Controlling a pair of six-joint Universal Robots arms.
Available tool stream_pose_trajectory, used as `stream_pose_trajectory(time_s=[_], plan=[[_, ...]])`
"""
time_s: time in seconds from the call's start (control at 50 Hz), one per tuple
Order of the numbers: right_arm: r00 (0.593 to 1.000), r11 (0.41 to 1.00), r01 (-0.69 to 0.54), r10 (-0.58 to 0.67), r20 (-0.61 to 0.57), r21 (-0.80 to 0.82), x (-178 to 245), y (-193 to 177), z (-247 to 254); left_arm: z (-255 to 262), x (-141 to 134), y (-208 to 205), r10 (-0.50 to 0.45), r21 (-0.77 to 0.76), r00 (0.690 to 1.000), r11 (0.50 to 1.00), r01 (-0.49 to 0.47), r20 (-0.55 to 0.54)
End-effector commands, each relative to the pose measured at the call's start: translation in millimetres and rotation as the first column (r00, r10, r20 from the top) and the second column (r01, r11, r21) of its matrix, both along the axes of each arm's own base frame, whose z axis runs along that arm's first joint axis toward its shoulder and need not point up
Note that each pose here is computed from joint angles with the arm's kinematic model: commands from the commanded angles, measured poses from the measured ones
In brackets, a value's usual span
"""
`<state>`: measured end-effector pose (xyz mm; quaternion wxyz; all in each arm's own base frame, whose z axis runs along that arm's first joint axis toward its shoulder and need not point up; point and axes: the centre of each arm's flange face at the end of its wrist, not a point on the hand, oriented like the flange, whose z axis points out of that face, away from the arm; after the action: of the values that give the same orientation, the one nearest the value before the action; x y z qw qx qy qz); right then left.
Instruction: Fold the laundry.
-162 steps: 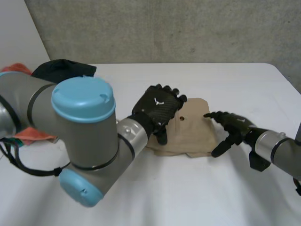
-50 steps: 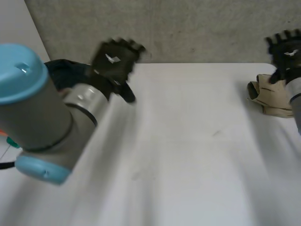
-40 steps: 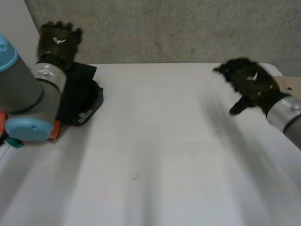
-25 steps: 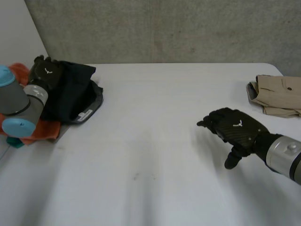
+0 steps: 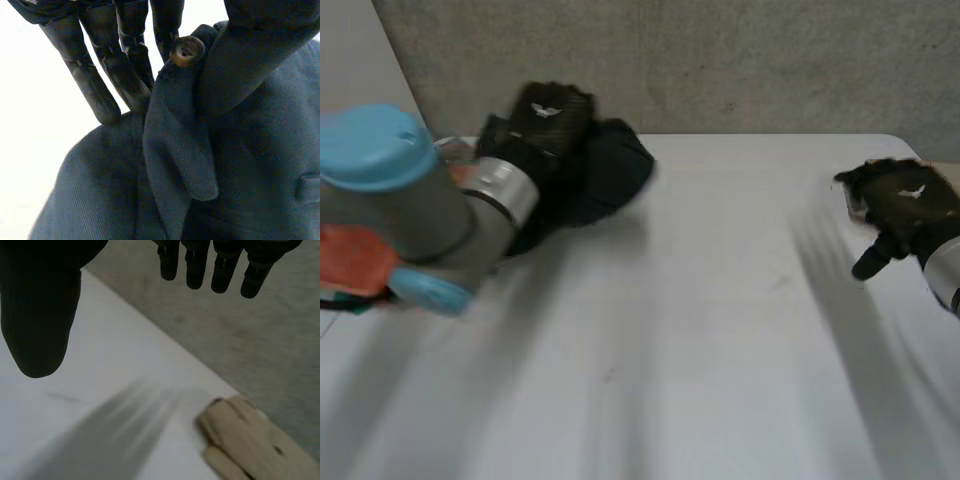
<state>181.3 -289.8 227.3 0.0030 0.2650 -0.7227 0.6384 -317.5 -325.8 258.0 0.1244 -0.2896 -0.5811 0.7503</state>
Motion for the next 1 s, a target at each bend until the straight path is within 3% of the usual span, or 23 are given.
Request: stream_pose_trajectory(time_s=[0.02,0.12,0.22,0.3,0.4,0.52,0.62,0.76,0.88,1.0], plan=[[0.996,0.996,0.084,-0.083,0.03,-0.032,-5.7,-8.6,13.1,-45.7,-76.2,99.2,-0.193,0.136,0.981,0.973,0.189,0.016],[0.997,0.997,0.076,-0.075,0.028,-0.03,-4.8,-10.2,12.0,-75.4,-105.3,147.3,-0.288,0.189,0.956,0.943,0.273,0.055],[0.998,0.997,0.066,-0.065,0.021,-0.031,-2.5,-11.2,11.8,-76.7,-101.6,158.6,-0.295,0.209,0.952,0.939,0.273,0.083],[0.999,0.999,0.047,-0.047,0.011,-0.018,0.7,-10.4,9.9,-50.7,-82.1,162.9,-0.254,0.219,0.963,0.949,0.228,0.096],[0.999,0.999,-0.042,0.042,0.017,0.014,17.3,0.5,13.1,-25.9,-31.8,152.6,-0.115,0.246,0.986,0.966,0.083,0.119],[0.992,0.975,-0.124,0.121,0.031,0.182,33.6,22.5,4.4,-8.3,1.3,155.1,-0.046,0.208,0.994,0.978,0.026,0.096],[0.981,0.928,-0.159,0.11,0.159,0.337,53.7,38.7,-13.9,-13.8,20.8,126.9,0.054,0.21,0.994,0.975,-0.073,0.097],[0.946,0.9,-0.137,-0.005,0.324,0.414,61.6,18.0,-51.0,-45.4,23.1,127.0,0.062,0.316,0.987,0.943,-0.108,0.15],[0.937,0.903,-0.126,-0.027,0.348,0.41,62.8,6.5,-57.5,-82.7,8.8,128.9,0.057,0.436,0.989,0.893,-0.11,0.133],[0.933,0.911,-0.07,-0.084,0.349,0.406,41.5,-10.9,-56.0,-96.4,-10.5,120.9,0.059,0.429,0.991,0.897,-0.106,0.123]])
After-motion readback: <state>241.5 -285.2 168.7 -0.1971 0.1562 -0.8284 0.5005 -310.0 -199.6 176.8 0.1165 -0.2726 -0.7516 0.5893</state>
